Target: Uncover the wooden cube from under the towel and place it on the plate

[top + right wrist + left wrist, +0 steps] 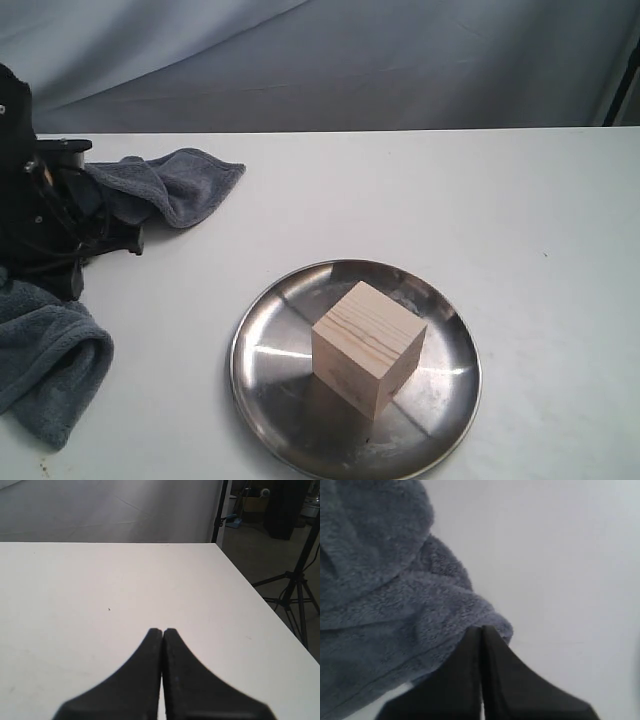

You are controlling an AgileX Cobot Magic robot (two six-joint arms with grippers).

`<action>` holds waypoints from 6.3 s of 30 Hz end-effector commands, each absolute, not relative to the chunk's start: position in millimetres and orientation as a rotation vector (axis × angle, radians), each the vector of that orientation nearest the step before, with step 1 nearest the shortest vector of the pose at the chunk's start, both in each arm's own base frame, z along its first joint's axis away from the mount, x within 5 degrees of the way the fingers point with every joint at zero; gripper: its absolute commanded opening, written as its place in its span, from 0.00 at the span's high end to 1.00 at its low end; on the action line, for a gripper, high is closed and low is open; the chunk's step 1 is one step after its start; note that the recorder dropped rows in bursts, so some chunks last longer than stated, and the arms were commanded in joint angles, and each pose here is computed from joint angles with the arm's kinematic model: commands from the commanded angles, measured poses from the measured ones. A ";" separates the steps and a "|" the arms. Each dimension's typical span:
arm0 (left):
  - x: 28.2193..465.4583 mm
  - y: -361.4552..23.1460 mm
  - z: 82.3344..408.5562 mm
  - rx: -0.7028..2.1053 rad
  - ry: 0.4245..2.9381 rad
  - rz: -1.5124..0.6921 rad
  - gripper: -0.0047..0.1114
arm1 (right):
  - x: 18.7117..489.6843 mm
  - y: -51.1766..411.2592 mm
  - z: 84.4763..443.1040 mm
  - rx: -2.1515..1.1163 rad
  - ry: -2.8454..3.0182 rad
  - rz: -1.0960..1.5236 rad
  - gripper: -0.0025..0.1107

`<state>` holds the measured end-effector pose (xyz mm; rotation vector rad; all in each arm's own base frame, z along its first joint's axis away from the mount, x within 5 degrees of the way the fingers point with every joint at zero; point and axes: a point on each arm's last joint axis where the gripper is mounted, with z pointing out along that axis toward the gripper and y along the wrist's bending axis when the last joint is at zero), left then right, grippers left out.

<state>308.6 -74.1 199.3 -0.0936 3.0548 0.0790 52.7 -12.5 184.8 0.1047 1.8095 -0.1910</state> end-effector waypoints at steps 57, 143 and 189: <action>137.5 6.6 307.6 -0.164 2.214 -0.039 0.96 | 52.6 -12.4 183.9 0.106 1.809 -0.189 0.98; 56.3 4.1 204.7 0.017 1.578 0.123 0.96 | 52.6 -12.4 183.9 0.106 1.809 -0.189 0.98; 55.4 5.0 192.6 0.006 1.712 0.122 0.96 | 52.6 -12.4 183.9 0.106 1.809 -0.189 0.98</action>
